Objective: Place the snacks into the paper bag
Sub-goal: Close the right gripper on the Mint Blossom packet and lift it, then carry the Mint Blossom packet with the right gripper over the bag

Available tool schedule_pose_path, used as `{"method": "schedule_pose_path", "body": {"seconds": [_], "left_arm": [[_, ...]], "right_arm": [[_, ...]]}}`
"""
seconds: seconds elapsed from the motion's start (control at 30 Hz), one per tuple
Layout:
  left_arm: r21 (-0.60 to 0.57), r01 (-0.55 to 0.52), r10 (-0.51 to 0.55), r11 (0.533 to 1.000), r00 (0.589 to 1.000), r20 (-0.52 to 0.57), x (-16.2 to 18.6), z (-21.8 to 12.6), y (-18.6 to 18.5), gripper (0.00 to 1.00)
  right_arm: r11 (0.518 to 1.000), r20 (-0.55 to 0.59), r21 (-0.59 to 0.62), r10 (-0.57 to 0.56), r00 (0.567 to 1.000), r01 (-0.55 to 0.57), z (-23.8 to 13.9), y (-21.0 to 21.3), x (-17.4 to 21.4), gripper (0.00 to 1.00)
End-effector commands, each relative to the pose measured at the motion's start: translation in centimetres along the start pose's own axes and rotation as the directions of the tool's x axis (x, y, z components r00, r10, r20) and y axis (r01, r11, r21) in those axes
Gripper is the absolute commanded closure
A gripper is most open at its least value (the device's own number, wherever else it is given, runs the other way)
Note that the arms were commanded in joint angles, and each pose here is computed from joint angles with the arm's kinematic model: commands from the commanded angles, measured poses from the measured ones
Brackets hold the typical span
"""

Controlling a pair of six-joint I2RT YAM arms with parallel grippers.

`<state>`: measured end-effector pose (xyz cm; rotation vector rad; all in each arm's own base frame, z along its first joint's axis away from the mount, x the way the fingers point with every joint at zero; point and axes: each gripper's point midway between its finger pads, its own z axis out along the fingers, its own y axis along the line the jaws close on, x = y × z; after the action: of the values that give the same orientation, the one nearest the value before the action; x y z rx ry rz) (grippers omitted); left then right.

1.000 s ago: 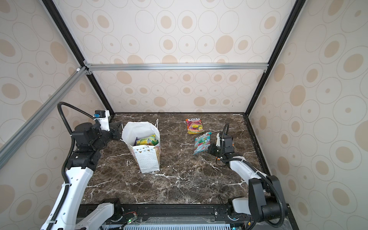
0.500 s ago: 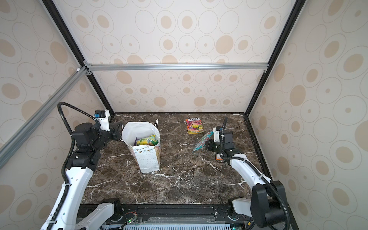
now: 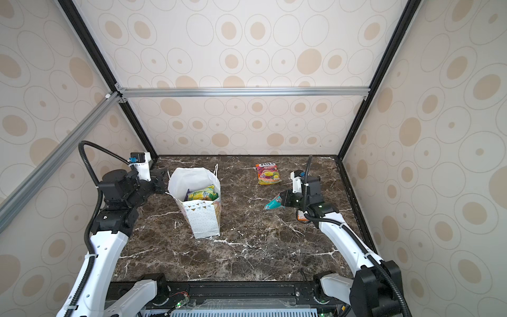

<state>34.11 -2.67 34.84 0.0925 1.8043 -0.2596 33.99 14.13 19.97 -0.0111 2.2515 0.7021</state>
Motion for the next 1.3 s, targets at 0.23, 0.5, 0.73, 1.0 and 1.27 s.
{"method": "schedule_pose_path", "body": {"seconds": [0.23, 0.5, 0.73, 1.0, 1.27], "left_arm": [[-0.001, -0.035, 0.035, 0.999, 0.997, 0.069, -2.3, -1.3, -0.4, 1.00], [-0.002, -0.035, 0.035, 0.999, 0.997, 0.072, -2.4, -1.3, -0.4, 1.00], [-0.006, -0.036, 0.037, 0.999, 0.997, 0.071, -2.4, -1.3, -0.3, 1.00], [-0.008, -0.038, 0.038, 0.999, 0.997, 0.070, -2.4, -1.3, -0.3, 1.00], [0.001, -0.034, 0.033, 0.999, 0.997, 0.073, -2.4, -1.3, -0.4, 1.00]], "right_arm": [[0.993, 0.069, -0.039, -0.108, 0.992, 0.111, -2.4, 3.8, -2.6, 1.00], [0.985, 0.074, -0.051, -0.160, 0.984, 0.164, -3.1, 5.5, -3.2, 1.00], [0.974, 0.063, -0.074, -0.208, 0.976, 0.212, -4.4, 7.6, -4.1, 1.00], [0.953, 0.096, -0.134, -0.260, 0.961, 0.271, -6.3, 11.0, -5.4, 1.00], [0.927, 0.131, -0.170, -0.315, 0.940, 0.334, -8.3, 13.9, -6.7, 1.00]]}}
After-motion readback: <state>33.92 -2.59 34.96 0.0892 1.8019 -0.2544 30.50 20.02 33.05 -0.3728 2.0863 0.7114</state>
